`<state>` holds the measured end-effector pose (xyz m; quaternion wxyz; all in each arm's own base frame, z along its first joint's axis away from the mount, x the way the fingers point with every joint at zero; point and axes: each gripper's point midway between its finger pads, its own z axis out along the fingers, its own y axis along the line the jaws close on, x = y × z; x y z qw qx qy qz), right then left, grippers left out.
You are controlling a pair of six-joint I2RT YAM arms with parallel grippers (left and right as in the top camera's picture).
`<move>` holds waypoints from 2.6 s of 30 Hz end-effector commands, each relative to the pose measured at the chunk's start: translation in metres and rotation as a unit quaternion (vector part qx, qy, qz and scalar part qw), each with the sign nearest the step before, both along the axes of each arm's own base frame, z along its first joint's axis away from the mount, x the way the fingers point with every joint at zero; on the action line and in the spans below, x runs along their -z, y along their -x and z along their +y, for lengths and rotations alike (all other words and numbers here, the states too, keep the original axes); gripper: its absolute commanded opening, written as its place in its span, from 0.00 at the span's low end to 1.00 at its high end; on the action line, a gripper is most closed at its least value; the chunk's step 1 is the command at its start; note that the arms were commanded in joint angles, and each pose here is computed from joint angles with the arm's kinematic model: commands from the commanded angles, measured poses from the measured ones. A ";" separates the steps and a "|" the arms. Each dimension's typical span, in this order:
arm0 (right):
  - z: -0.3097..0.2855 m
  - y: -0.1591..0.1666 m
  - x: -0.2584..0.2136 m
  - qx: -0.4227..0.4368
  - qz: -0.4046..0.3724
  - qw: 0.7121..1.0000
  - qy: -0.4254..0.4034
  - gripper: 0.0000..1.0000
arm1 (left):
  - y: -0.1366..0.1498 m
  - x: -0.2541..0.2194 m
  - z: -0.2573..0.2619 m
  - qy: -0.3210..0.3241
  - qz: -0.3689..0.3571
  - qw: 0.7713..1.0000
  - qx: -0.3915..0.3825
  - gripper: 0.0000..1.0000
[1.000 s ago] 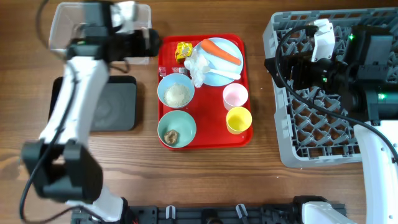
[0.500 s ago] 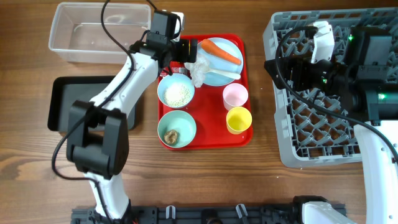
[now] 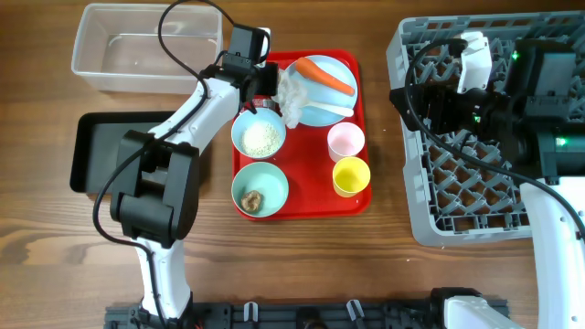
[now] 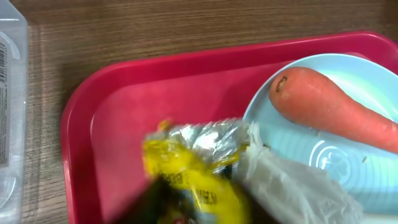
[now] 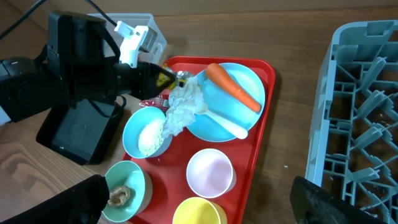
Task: Sort waste into correct bins and load items into the dishwasher rack
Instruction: 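Carry the yellow wrapper to the clear bin and release it, then grasp the white tissue on the blue plate with the left gripper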
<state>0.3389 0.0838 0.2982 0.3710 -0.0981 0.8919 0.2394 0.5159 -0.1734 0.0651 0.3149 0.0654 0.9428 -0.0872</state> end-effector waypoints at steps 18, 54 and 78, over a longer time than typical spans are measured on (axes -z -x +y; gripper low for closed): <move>0.000 -0.002 -0.006 0.004 -0.005 1.000 0.004 0.94 | 0.002 -0.213 0.076 -0.047 -0.220 0.968 -0.112 0.04; -0.002 0.001 -0.002 0.007 0.006 1.000 0.007 0.91 | 0.051 -0.078 -0.008 0.012 0.018 0.997 0.074 1.00; -0.002 0.004 0.007 0.007 0.021 1.000 0.008 0.91 | 0.067 0.007 -0.048 -0.009 0.097 0.989 0.110 0.37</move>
